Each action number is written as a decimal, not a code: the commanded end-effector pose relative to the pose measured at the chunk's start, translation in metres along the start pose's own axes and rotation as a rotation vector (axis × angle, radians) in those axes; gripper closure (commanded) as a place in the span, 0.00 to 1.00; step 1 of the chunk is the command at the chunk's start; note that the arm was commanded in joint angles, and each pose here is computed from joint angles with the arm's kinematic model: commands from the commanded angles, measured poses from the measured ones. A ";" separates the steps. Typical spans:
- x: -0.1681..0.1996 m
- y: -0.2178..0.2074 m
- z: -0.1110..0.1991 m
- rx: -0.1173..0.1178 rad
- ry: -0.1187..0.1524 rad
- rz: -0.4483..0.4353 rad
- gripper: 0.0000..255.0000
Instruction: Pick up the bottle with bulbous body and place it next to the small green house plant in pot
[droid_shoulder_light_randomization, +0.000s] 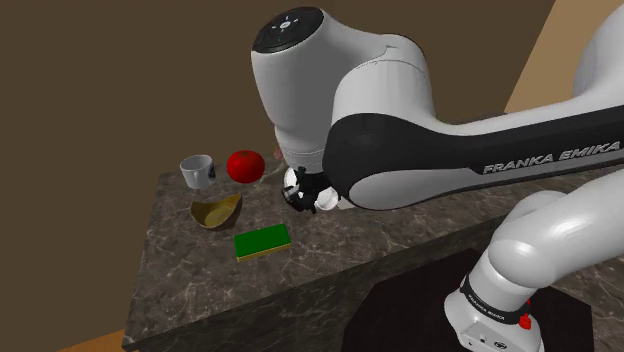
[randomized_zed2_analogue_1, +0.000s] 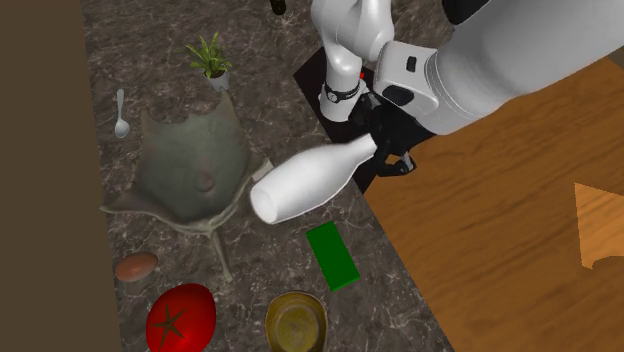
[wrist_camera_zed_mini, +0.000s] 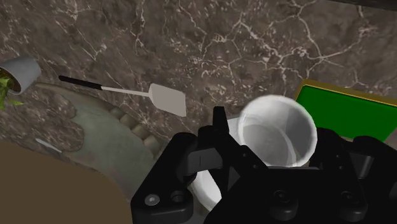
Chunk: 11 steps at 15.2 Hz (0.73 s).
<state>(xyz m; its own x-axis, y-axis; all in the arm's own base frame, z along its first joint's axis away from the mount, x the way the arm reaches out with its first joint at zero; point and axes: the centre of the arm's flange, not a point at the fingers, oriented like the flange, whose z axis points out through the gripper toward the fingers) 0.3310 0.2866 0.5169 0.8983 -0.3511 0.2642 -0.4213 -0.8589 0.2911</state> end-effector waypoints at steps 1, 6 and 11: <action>0.003 0.003 -0.010 0.000 0.000 0.000 1.00; 0.010 0.010 -0.035 0.000 0.000 0.000 1.00; 0.017 0.018 -0.059 0.000 0.000 0.000 1.00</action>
<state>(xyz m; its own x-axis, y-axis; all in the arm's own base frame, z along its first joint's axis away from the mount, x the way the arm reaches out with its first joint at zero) 0.3321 0.2870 0.5758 0.8982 -0.3513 0.2641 -0.4215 -0.8588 0.2911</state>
